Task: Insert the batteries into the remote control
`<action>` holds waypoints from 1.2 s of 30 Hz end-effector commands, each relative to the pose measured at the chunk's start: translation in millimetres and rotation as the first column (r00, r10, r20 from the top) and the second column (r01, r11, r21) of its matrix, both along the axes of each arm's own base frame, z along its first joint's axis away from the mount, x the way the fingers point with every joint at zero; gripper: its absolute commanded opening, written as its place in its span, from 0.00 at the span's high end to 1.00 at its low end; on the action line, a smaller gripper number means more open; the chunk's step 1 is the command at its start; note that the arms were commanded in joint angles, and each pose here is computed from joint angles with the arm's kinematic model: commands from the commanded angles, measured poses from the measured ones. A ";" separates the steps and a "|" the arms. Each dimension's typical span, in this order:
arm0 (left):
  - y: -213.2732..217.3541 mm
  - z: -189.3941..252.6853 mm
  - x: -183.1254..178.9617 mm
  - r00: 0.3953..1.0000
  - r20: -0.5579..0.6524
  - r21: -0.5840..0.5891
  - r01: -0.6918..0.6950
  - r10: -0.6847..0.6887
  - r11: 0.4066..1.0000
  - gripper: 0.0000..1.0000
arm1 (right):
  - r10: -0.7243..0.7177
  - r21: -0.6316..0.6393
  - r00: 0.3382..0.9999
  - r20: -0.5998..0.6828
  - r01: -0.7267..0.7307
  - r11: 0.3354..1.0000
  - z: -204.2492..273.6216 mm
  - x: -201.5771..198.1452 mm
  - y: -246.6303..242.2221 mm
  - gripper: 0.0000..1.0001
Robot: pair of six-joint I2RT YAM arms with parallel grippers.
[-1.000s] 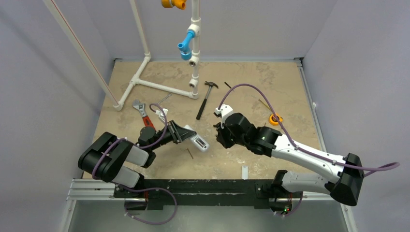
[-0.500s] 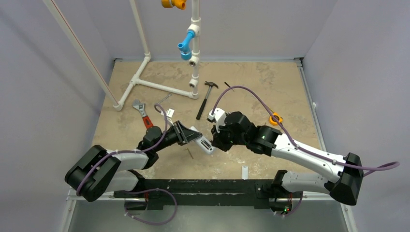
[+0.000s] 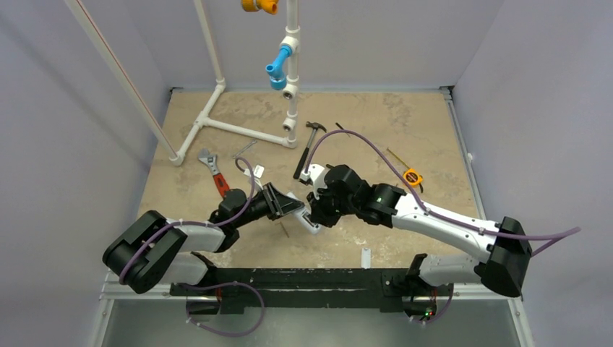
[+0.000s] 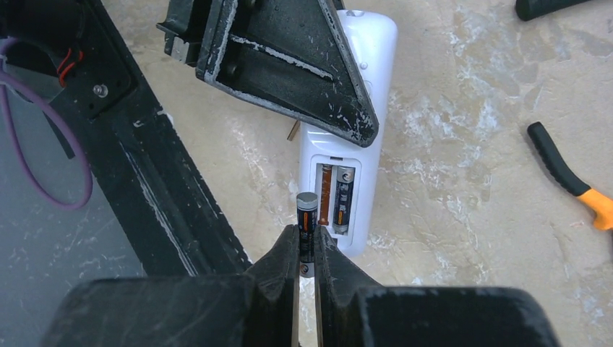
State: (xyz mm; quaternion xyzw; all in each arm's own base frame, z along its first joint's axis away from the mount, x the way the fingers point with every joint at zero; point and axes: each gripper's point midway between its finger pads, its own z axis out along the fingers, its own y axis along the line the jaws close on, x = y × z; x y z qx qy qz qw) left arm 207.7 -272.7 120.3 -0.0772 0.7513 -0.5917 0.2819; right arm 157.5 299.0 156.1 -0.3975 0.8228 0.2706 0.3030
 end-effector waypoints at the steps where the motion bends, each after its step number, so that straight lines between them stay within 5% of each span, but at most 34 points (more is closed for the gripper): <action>1: -7.8 28.9 7.4 0.997 0.071 -0.070 0.004 0.001 0.998 1.00 | 0.048 0.056 0.999 0.009 -0.048 0.997 16.4 0.6 18.6 0.97; 36: -11.2 32.2 4.7 0.997 0.080 -0.107 0.031 -0.022 0.994 1.00 | -0.032 -0.040 0.999 -0.021 0.031 0.999 -16.3 12.3 14.7 0.86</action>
